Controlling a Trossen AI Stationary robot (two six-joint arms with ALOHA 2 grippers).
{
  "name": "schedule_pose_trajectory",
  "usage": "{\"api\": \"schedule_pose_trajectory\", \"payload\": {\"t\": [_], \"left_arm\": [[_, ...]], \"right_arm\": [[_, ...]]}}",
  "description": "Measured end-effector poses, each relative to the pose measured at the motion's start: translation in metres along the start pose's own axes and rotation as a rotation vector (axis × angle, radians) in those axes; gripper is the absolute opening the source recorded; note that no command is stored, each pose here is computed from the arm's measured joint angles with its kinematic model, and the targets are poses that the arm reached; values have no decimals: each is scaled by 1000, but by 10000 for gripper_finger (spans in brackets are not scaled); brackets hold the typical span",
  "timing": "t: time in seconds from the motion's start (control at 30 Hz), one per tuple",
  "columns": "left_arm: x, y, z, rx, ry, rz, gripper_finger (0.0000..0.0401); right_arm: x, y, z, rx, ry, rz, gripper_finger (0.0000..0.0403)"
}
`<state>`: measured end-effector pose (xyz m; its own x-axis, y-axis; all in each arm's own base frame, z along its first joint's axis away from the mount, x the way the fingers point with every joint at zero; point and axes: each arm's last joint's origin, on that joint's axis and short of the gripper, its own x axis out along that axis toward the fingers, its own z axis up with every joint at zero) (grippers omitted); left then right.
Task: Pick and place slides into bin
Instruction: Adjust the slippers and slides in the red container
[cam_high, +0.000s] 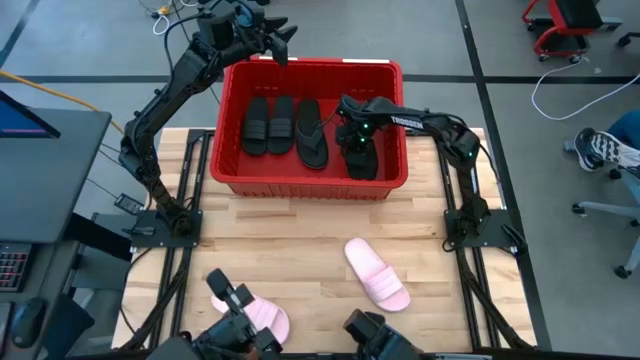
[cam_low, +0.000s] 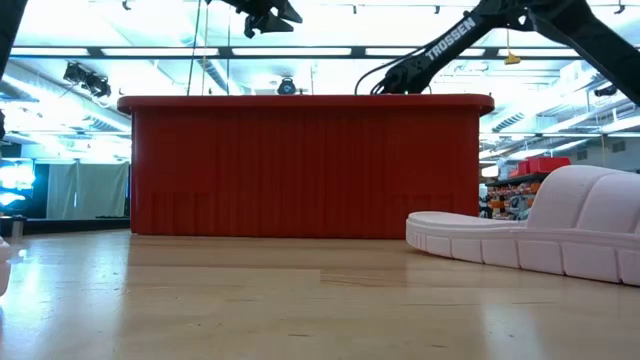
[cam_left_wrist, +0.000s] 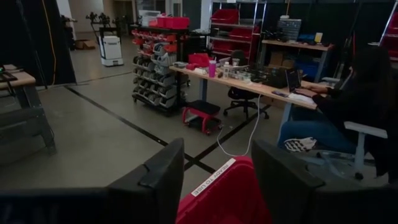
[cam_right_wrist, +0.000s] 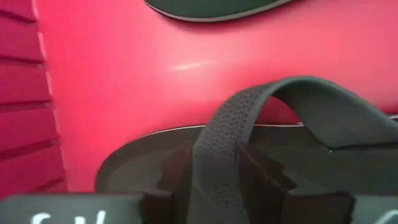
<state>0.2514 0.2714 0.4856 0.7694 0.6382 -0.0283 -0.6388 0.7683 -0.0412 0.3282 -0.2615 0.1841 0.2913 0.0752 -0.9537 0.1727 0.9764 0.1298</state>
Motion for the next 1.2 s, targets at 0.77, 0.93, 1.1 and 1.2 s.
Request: {"api": "schedule_pose_trajectory", "payload": {"t": [0.77,0.93,1.1,1.2], "left_arm": [[-6,33,1,130,3,90,185],[-7,40,1,131,8,111,186],[-8,43,-1,121,22,117,183],[-8,43,-1,120,28,117,180]], "right_arm": [[-90,-7,-1,104,-323,-90,2],[-84,-9,0,111,-320,-72,11],[-58,-16,-1,193,-254,-9,55],[-46,-20,-2,250,-226,21,94]]}}
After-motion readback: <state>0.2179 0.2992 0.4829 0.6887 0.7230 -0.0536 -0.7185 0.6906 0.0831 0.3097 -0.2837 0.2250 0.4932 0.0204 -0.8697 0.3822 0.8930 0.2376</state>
